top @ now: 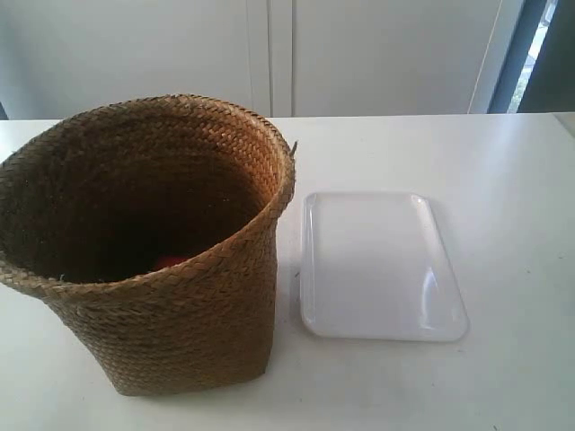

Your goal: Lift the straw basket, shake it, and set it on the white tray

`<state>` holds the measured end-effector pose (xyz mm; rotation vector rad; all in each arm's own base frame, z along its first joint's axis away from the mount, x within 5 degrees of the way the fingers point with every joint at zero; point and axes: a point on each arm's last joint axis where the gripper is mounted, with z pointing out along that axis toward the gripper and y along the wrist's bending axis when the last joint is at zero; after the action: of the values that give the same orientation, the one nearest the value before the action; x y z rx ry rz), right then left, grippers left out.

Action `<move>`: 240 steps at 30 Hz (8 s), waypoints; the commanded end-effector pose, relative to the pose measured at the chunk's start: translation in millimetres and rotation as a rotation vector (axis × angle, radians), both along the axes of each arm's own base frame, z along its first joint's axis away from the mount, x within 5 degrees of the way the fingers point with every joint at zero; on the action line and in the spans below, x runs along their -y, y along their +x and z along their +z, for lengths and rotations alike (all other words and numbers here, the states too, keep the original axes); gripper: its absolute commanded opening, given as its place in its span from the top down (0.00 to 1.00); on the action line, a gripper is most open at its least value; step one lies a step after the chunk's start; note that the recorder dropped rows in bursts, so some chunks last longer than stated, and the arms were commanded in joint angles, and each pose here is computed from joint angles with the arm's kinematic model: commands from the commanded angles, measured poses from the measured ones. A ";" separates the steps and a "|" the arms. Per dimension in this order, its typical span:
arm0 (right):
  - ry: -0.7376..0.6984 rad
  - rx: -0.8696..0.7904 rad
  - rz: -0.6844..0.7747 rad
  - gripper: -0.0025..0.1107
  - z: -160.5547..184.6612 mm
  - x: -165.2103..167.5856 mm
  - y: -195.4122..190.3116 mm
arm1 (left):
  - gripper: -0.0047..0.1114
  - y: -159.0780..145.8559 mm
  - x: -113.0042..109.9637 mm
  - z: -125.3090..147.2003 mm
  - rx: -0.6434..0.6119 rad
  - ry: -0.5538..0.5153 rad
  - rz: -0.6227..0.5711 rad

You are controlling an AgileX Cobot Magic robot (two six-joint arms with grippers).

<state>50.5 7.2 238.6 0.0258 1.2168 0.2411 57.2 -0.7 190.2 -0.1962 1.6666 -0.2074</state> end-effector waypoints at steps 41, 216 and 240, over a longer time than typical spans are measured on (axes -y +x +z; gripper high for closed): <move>-0.196 -1.191 0.494 0.98 178.6 -63.2 227.3 | 0.96 201.5 22.9 212.6 -0.979 0.241 -0.417; -0.264 -0.446 0.553 0.98 133.1 -136.5 120.2 | 0.96 85.1 77.6 176.6 0.032 0.320 -0.545; -0.283 -0.505 0.511 0.98 121.9 -132.2 126.3 | 0.96 87.1 79.0 157.7 -0.087 0.294 -0.551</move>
<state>170.3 140.4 349.5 -0.4087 1.9164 0.6087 137.3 -78.4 351.3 0.4472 1.8725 -0.4402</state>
